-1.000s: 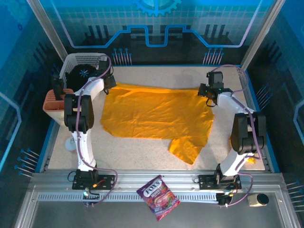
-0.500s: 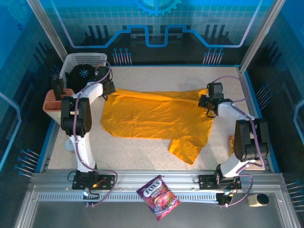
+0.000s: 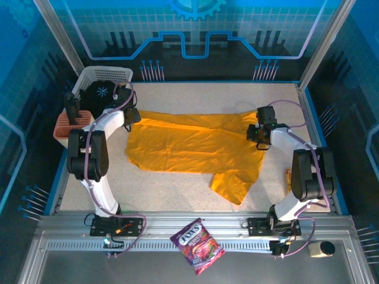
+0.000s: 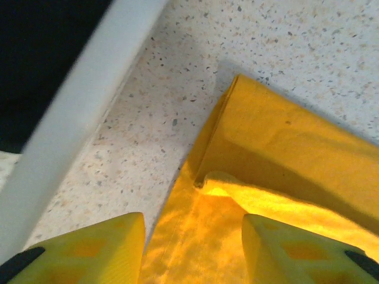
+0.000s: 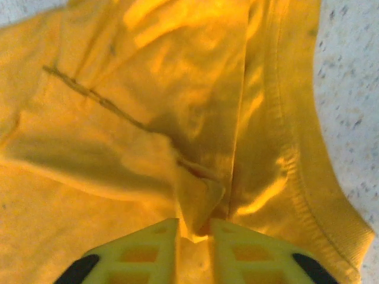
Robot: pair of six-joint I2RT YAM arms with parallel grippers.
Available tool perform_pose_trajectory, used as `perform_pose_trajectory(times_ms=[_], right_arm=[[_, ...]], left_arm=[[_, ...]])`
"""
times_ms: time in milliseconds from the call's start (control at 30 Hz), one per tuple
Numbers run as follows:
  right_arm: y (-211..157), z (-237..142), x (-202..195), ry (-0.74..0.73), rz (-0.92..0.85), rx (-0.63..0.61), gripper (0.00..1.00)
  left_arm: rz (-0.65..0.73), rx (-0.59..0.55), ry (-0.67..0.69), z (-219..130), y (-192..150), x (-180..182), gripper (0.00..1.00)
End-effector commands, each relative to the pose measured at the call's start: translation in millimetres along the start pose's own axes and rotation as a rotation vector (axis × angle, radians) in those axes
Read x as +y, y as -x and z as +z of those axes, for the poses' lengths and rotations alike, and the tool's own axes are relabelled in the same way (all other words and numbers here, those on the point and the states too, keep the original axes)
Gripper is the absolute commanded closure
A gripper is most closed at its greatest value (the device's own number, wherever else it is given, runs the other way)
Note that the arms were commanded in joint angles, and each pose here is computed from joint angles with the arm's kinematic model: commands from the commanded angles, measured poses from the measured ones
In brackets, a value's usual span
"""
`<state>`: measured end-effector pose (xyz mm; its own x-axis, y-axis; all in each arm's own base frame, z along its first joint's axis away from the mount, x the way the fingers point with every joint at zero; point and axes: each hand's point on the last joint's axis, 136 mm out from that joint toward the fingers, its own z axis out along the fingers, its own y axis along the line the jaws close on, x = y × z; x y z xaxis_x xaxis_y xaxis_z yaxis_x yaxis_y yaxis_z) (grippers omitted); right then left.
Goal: Fold and stack the t-shirts
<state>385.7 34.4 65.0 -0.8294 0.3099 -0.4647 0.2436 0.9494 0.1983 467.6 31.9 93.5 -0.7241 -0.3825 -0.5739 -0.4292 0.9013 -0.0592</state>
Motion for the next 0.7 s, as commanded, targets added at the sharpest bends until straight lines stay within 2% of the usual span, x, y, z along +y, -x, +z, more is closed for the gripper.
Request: perform_pose_trajectory(times_ms=[0, 67, 200, 400, 667], right_arm=[[-39, 5, -2, 0.002, 0.033, 0.137, 0.71], [-42, 5, -2, 0.005, 0.034, 0.152, 0.63], [-32, -2, 7, 0.032, 0.024, 0.142, 0.59], [4, -11, 43, 0.135, -0.069, 0.105, 0.58], [26, 41, 94, 0.18, -0.195, 0.201, 0.59]], left_arm=[[-0.045, -0.077, -0.001, -30, 16, 9, 0.45], [-0.049, -0.094, -0.003, -40, 19, 11, 0.38], [-0.042, -0.12, -0.004, -60, 24, 12, 0.24], [0.006, -0.112, -0.011, -75, 27, -2, 0.21], [0.021, -0.104, -0.033, -80, 23, -18, 0.21]])
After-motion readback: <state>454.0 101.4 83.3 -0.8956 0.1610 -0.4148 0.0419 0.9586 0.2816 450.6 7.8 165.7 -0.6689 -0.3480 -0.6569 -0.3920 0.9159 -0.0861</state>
